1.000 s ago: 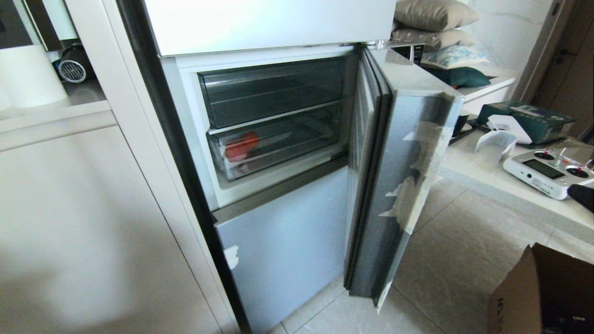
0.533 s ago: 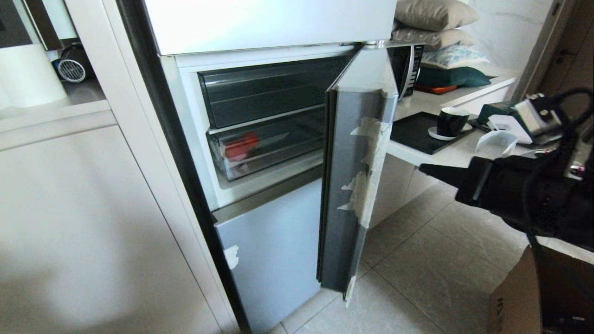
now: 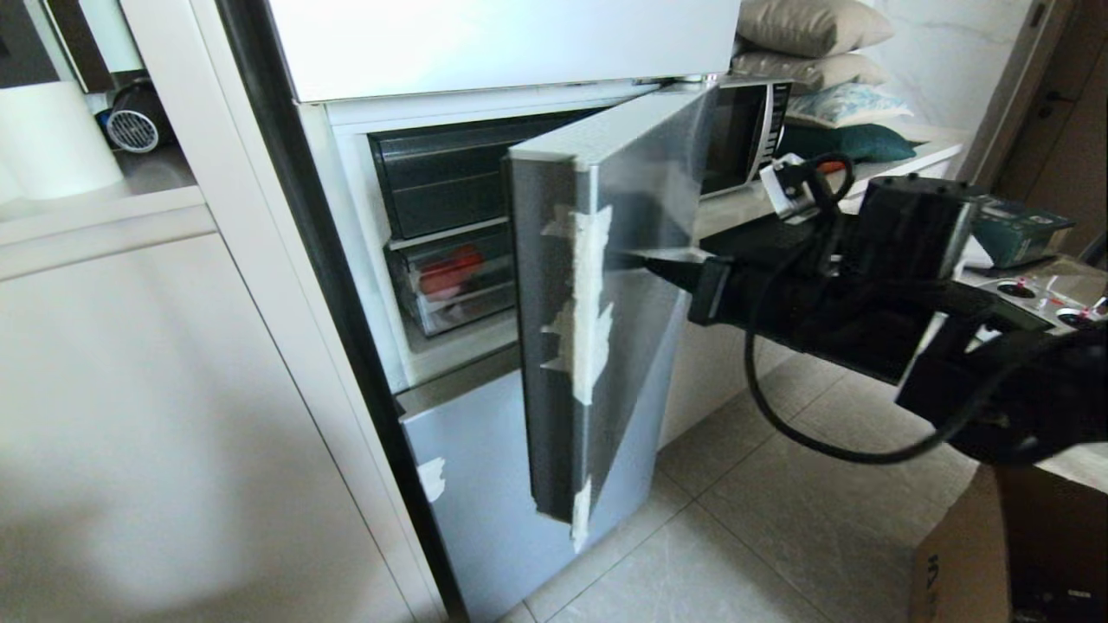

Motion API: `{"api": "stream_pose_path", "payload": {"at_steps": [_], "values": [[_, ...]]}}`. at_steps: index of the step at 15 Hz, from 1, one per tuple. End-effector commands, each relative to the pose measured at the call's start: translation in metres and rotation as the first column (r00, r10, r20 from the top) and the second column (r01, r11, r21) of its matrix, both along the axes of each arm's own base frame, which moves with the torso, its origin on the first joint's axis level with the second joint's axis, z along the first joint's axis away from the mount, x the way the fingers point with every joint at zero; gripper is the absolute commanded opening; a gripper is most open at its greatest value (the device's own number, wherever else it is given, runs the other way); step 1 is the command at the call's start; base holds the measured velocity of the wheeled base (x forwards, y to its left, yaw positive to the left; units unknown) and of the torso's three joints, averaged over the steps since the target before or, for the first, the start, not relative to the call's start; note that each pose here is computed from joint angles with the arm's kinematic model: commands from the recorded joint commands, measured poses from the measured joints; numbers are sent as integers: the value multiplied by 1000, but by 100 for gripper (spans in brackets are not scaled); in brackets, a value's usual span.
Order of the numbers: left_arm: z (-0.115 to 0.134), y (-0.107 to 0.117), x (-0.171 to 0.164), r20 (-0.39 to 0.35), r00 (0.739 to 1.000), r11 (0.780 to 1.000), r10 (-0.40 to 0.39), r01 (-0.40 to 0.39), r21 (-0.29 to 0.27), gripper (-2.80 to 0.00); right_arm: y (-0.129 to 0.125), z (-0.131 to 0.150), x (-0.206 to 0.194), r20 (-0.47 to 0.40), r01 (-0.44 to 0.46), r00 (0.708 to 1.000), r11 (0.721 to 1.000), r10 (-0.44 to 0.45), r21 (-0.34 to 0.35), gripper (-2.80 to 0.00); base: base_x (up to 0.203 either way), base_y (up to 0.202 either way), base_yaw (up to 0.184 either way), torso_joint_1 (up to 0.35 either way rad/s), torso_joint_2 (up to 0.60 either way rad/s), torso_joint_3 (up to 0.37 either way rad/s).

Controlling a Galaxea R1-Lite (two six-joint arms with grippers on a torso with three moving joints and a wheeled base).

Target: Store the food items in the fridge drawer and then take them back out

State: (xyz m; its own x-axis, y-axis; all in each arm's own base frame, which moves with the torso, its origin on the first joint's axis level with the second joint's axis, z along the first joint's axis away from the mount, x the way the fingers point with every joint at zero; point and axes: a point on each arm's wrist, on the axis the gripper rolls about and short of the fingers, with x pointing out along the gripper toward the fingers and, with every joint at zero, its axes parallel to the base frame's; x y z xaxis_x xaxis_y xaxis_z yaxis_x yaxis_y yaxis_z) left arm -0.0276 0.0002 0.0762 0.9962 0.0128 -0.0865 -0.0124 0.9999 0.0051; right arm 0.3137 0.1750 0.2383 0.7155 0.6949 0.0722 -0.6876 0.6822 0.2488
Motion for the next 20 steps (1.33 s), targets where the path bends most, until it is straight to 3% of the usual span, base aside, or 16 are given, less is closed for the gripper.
{"api": "stream_pose_path", "payload": {"at_steps": [1, 4, 6, 8, 10, 12, 15, 18, 20], "values": [[0, 0, 0, -2, 1000, 1000, 1, -1, 0, -280, 34, -24, 52, 34, -14, 999, 1000, 14, 19, -280, 0, 0, 0, 0, 0, 0], [0, 0, 0, -2, 1000, 1000, 1, -1, 0, -280, 71, -24, 96, 156, -43, 987, 995, 29, 85, -280, 0, 0, 0, 0, 0, 0], [0, 0, 0, -2, 1000, 1000, 1, -1, 0, -280, 97, -44, 124, 207, -62, 978, 991, 37, 115, -280, 0, 0, 0, 0, 0, 0], [0, 0, 0, -2, 1000, 1000, 1, -1, 0, -280, 114, -57, 129, 219, -89, 974, 987, 58, 133, -280, 0, 0, 0, 0, 0, 0], [0, 0, 0, -2, 1000, 1000, 1, -1, 0, -280, 115, -41, 115, 256, -82, 966, 981, 36, 173, -280, 0, 0, 0, 0, 0, 0], [0, 0, 0, -2, 1000, 1000, 1, -1, 0, -280, 103, -17, 89, 252, -66, 968, 981, 18, 182, -280, 0, 0, 0, 0, 0, 0], [0, 0, 0, -2, 1000, 1000, 1, -1, 0, -280, 67, 32, 19, 253, -72, 967, 981, 25, 177, -280, 0, 0, 0, 0, 0, 0], [0, 0, 0, -2, 1000, 1000, 1, -1, 0, -280, 17, 40, -59, 247, -38, 969, 993, 10, 108, -280, 0, 0, 0, 0, 0, 0], [0, 0, 0, -2, 1000, 1000, 1, -1, 0, -280, -19, 45, -109, 289, 33, 955, 995, -59, 92, -280, 0, 0, 0, 0, 0, 0]]}}
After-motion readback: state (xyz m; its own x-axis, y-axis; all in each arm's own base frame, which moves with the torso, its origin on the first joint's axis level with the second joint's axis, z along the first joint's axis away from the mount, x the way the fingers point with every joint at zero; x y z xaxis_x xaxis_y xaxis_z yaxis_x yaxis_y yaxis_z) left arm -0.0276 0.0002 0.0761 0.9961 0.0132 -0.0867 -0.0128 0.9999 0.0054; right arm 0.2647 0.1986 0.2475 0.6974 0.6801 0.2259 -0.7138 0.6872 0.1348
